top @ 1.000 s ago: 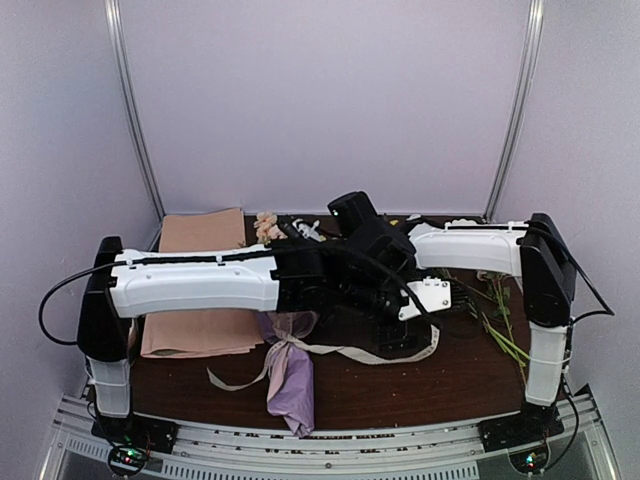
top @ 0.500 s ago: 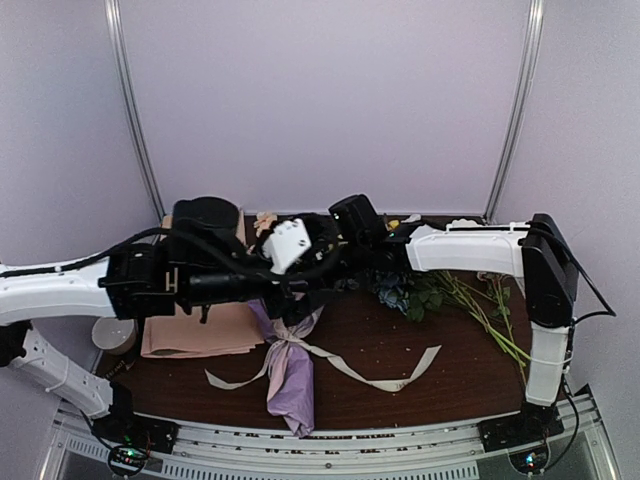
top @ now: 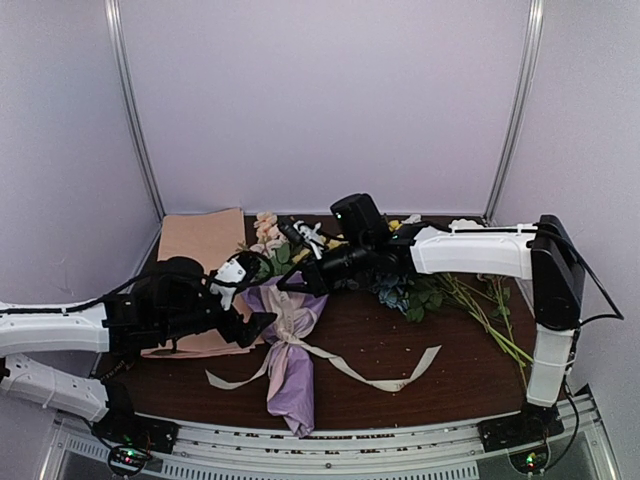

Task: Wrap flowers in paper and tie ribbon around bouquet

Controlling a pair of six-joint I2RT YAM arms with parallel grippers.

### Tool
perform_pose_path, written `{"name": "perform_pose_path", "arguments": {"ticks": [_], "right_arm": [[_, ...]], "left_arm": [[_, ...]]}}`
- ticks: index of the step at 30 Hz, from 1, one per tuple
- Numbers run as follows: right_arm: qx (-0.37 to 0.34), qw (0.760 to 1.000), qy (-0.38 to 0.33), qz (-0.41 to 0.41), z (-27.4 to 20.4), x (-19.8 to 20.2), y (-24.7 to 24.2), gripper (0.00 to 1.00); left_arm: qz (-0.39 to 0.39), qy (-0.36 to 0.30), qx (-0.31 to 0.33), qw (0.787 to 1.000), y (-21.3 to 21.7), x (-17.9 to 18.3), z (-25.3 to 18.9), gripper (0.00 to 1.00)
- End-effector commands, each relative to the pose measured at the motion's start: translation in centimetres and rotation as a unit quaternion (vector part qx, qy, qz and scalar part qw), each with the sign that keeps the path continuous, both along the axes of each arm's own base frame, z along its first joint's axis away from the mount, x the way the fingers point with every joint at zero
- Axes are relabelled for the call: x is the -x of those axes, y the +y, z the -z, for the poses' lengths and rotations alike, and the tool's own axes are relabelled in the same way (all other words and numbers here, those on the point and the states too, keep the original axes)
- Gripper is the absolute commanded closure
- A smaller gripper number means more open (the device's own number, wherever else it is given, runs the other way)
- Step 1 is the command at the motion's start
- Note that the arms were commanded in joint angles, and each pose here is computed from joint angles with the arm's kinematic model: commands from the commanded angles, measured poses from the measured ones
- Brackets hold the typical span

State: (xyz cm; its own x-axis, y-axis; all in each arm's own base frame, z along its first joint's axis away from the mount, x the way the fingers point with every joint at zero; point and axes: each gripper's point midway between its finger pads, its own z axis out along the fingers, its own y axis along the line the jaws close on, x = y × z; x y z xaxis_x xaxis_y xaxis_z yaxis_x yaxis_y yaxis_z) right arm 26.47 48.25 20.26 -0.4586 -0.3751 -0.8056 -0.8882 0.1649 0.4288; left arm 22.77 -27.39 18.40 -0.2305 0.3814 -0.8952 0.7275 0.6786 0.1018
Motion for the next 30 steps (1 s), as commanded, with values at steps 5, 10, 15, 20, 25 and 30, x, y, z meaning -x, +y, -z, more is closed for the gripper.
{"name": "perform_pose_path", "arguments": {"ticks": [5, 10, 15, 20, 25, 30], "right_arm": [[-0.030, 0.999, -0.011, -0.009, -2.7, 1.2, 0.0, 1.00], [-0.032, 0.999, -0.010, -0.008, -2.8, 1.4, -0.1, 1.00], [-0.026, 1.000, -0.011, -0.004, -2.5, 1.4, -0.3, 1.00], [-0.003, 1.000, -0.019, 0.014, -1.7, 0.9, -1.1, 0.92], [0.052, 0.992, -0.016, 0.113, 1.8, -2.4, -4.0, 0.69], [0.114, 0.984, 0.001, 0.139, 6.8, -2.5, -5.3, 0.67]], "left_arm": [[0.010, -0.023, 0.062, 0.998, -2.5, -2.5, -1.9, 0.06], [0.046, 0.002, 0.058, 0.997, -4.3, -2.4, -0.6, 0.40], [0.055, 0.009, 0.089, 0.995, -4.7, -2.0, -0.7, 0.91], [0.041, 0.024, 0.101, 0.994, -4.2, -1.9, 0.2, 1.00], [-0.008, 0.037, 0.114, 0.993, -2.3, -2.0, 1.4, 1.00], [-0.043, 0.042, 0.143, 0.988, -0.6, -1.8, 2.1, 1.00]]}}
